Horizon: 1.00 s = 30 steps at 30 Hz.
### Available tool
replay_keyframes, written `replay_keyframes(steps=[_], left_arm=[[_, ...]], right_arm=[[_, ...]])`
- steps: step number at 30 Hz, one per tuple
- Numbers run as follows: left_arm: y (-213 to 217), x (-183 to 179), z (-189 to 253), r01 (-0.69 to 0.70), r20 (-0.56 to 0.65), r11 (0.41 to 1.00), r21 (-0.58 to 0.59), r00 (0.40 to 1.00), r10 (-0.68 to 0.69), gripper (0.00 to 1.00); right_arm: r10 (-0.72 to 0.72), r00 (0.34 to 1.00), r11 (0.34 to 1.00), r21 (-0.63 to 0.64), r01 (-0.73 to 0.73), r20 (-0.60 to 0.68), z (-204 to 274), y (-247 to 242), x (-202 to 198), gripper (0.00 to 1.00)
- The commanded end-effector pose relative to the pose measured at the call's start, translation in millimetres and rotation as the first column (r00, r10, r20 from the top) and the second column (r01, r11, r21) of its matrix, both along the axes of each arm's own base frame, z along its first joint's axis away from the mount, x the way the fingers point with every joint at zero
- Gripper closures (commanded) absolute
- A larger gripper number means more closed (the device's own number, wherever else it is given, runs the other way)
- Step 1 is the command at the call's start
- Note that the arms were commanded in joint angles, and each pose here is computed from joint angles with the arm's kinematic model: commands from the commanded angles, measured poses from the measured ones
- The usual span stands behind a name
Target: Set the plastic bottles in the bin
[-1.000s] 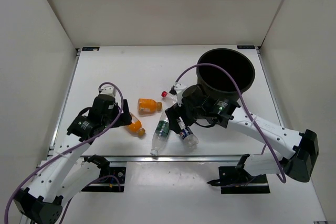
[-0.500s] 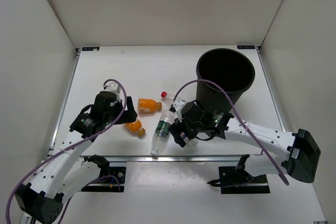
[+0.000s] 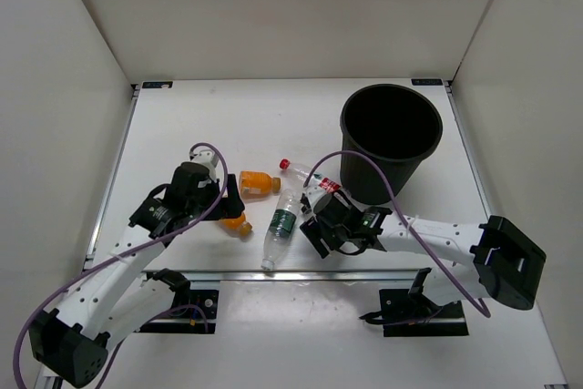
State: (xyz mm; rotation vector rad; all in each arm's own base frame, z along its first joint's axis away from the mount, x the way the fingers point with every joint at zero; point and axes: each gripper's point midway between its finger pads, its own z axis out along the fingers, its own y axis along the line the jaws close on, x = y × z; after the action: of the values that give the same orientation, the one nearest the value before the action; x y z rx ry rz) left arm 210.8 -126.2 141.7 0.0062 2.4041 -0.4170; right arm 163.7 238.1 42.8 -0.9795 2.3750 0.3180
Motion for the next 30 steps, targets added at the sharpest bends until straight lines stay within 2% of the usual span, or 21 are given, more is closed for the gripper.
replay_keyframes(steps=[1,4,6,8,11,13,14,16,18,20,23,26,27,30], left_arm=[[-3.3,0.5,6.5,0.015,0.032,0.999,-0.029,0.999,-0.014,0.02],[-6.0,-2.1,5.3,0.03,0.031,0.999,-0.035,0.999,-0.029,0.01],[-7.0,-2.7,4.8,0.036,0.035,0.999,-0.034,0.999,-0.035,0.01],[-7.6,-2.3,4.1,0.042,0.037,0.999,-0.033,0.999,-0.04,0.02],[-12.3,-4.7,0.3,0.062,0.031,0.997,-0.049,0.998,-0.06,0.01],[-13.7,-5.6,-1.4,0.063,0.03,0.996,-0.058,0.998,-0.062,0.01],[-17.8,-6.1,1.0,0.082,0.042,0.994,-0.072,0.996,-0.08,0.01],[-24.9,-8.3,-1.7,0.106,0.028,0.991,-0.084,0.994,-0.104,0.01],[-30.7,-7.7,-3.8,0.129,0.026,0.988,-0.079,0.991,-0.128,0.02],[-35.2,-7.3,-4.3,0.137,0.022,0.987,-0.082,0.991,-0.135,0.02],[-42.5,-8.7,-5.7,0.157,0.009,0.984,-0.085,0.988,-0.157,0.01],[-43.9,-8.0,-6.8,0.158,0.012,0.984,-0.078,0.987,-0.158,0.01],[-43.5,-6.1,-5.9,0.154,0.013,0.985,-0.075,0.988,-0.154,0.02],[-44.2,-5.1,-4.9,0.157,0.013,0.985,-0.075,0.988,-0.157,0.01]], right_arm=[[-0.048,0.997,0.997,0.06,0.044,0.061,8.2,6.5,8.7,0.31],[-0.065,0.996,0.994,0.091,0.059,0.055,22.4,3.8,8.0,0.47],[-0.058,0.995,0.992,0.114,0.05,0.075,40.3,4.9,7.8,0.64],[-0.056,0.994,0.988,0.146,0.043,0.093,62.4,6.6,7.3,0.71],[-0.07,0.99,0.971,0.234,0.04,0.121,108.6,9.1,11.6,0.73],[-0.055,0.983,0.936,0.353,-0.01,0.175,160.6,16.3,13.0,0.73],[-0.055,0.98,0.93,0.367,-0.019,0.19,168.3,17.1,13.8,0.74],[-0.078,0.957,0.884,0.464,-0.063,0.279,224.3,19.8,26.9,0.75],[-0.071,0.932,0.867,0.484,-0.119,0.356,259.0,23.2,35.8,0.74],[-0.133,0.882,0.848,0.512,-0.134,0.451,304.8,19.4,50.5,0.74],[-0.314,0.789,0.851,0.525,-0.013,0.528,340.5,-10.7,88.3,0.77],[-0.476,0.71,0.828,0.536,0.163,0.518,341.4,-63.8,130.7,0.76],[-0.493,0.716,0.81,0.56,0.171,0.494,342.7,-68.6,134.8,0.76],[-0.606,0.689,0.752,0.571,0.331,0.399,311.8,-128.7,167.5,0.71]])
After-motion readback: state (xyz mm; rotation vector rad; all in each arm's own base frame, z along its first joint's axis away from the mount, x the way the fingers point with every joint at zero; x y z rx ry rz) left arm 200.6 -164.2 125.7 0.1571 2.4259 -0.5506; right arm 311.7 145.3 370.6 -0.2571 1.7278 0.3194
